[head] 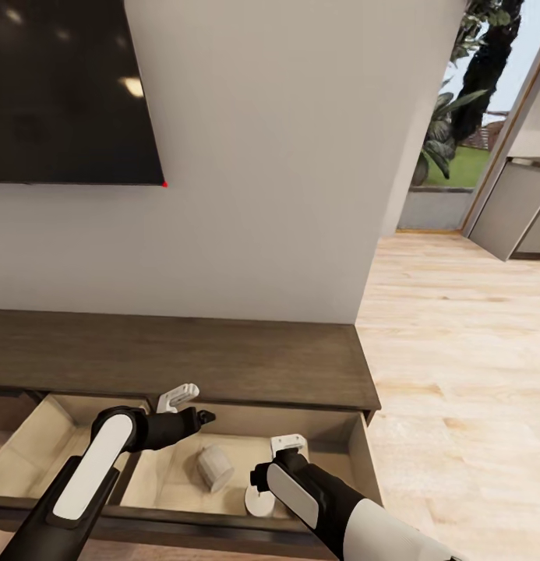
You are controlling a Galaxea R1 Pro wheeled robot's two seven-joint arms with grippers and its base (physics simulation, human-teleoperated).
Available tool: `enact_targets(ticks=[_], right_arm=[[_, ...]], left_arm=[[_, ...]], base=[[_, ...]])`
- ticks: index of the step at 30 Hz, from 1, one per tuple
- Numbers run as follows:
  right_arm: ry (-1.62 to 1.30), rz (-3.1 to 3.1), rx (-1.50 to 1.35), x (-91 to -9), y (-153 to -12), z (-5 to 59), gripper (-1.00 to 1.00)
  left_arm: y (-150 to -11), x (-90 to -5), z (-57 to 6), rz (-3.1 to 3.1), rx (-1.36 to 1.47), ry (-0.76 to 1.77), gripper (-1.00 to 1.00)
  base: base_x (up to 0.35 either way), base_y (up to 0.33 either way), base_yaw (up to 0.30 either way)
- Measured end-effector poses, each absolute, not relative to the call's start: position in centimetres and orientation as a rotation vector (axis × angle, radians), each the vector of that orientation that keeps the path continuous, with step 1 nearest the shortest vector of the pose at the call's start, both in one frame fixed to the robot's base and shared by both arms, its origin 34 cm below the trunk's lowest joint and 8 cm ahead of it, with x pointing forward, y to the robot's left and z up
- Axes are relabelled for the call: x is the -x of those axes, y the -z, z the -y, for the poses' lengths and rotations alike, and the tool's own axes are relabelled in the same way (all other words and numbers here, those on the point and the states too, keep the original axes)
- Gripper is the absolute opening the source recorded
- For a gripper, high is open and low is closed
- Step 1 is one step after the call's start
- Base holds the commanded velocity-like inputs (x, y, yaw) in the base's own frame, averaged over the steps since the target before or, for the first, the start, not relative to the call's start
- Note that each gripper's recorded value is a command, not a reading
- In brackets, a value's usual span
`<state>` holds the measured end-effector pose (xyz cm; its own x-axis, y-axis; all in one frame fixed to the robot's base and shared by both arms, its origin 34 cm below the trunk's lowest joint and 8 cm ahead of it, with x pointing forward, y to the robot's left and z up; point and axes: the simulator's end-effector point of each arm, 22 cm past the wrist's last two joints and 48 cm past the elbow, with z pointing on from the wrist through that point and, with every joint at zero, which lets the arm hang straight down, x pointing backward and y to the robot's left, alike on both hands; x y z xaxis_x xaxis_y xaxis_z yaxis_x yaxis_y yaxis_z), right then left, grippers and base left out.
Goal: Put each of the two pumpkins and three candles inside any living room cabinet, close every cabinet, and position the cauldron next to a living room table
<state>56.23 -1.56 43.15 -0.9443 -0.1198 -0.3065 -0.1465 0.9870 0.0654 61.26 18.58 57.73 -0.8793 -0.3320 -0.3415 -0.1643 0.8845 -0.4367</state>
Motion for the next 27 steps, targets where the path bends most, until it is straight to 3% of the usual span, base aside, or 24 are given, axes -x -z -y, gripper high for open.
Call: enact_targets(ticks=[27], right_arm=[[-0.131, -2.848, 0.135, -57.5, -48.6, 2.5, 1.00]], left_arm=[[-63.2, -62.2, -18.5, -2.642, 0.364, 0.560, 1.00]], base=[[0.000, 0.000, 0.000]])
